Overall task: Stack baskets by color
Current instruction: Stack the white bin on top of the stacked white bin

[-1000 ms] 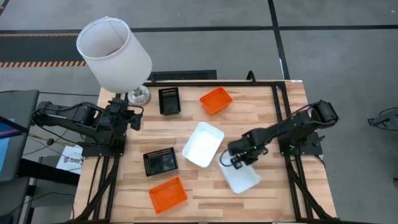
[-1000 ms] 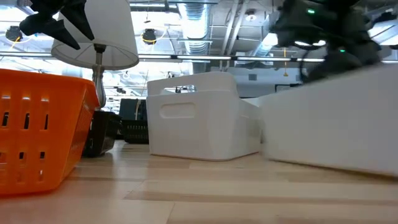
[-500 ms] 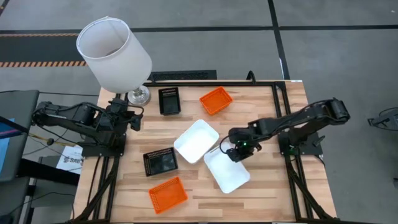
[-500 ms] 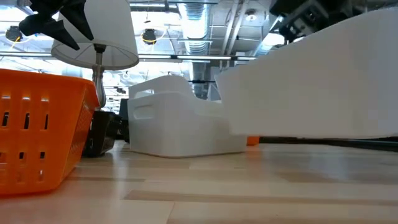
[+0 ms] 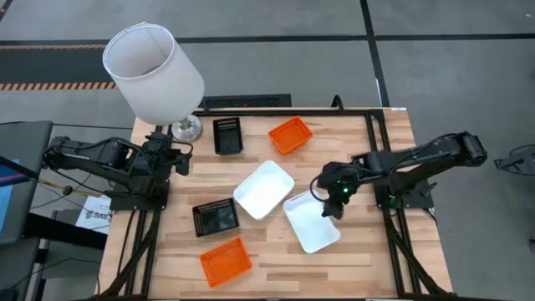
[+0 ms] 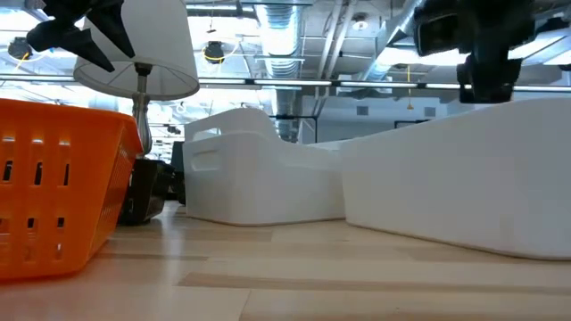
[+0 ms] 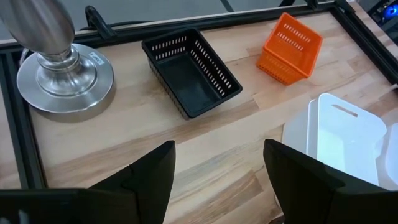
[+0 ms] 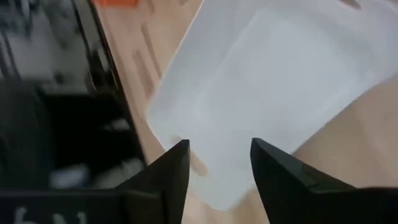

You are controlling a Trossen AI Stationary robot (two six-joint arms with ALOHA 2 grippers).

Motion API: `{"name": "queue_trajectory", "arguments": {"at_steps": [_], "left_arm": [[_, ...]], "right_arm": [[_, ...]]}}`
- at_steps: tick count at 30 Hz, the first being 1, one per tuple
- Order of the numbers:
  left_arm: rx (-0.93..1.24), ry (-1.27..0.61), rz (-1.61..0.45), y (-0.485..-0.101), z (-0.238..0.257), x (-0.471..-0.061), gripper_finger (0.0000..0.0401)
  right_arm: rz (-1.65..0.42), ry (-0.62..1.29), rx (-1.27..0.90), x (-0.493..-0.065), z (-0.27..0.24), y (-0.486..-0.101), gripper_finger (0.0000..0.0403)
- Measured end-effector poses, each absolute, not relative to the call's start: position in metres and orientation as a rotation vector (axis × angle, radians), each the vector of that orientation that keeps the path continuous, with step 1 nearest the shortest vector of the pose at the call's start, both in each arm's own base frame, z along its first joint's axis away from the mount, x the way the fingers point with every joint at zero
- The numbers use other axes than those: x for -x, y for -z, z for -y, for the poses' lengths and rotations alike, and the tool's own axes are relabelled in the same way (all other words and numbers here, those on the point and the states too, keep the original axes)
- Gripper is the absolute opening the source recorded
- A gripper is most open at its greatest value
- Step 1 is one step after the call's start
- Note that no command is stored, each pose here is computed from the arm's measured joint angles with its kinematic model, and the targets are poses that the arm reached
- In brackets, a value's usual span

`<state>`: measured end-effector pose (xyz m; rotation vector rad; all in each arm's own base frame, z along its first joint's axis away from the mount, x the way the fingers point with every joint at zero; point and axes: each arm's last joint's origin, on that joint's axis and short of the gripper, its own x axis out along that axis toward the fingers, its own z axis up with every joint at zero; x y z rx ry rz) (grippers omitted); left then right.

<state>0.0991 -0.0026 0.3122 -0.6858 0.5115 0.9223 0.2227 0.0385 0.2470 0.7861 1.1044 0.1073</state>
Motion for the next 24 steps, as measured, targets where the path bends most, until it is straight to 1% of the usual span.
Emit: {"name": "queue_trajectory", "arguments": {"at_steps": [3,6,8,11,14,16,20,24], "left_arm": [[0.688,-0.923,-0.510,-0.312,0.003,-0.099,0.0233],[0.689,-0.923,-0.510,-0.312,0.003,-0.099,0.0233],[0.689,-0.924,-0.510,-0.312,0.003,-0.099,0.0233],[0.700,-0.929,-0.505,-0.312,0.003,-0.099,0.0233],[0.712,-0.932,-0.499,-0.312,0.003,-0.099,0.0233],[0.718,-0.935,-0.496,-0.312,0.003,-0.099,0.0233],[0.720,-0.941,-0.489,-0.312,0.003,-0.099,0.0233],[0.734,-0.948,-0.479,-0.312,0.002,-0.099,0.0233]], "right_arm": [[-1.141,-0.255,-0.512,-0.215,-0.042,-0.244,0.0179],[-1.170,-0.484,-0.145,-0.207,-0.049,-0.237,0.0174],[-1.150,-0.586,0.101,-0.204,-0.052,-0.234,0.0174],[-1.059,-0.671,0.443,-0.205,-0.057,-0.234,0.0180],[-0.980,-0.770,0.726,-0.205,-0.060,-0.234,0.0190],[-0.966,-0.812,0.794,-0.207,-0.059,-0.232,0.0195],[-1.030,-0.903,0.884,-0.212,-0.058,-0.215,0.0197],[-1.059,-0.910,0.958,-0.226,-0.060,-0.199,0.0192]]}}
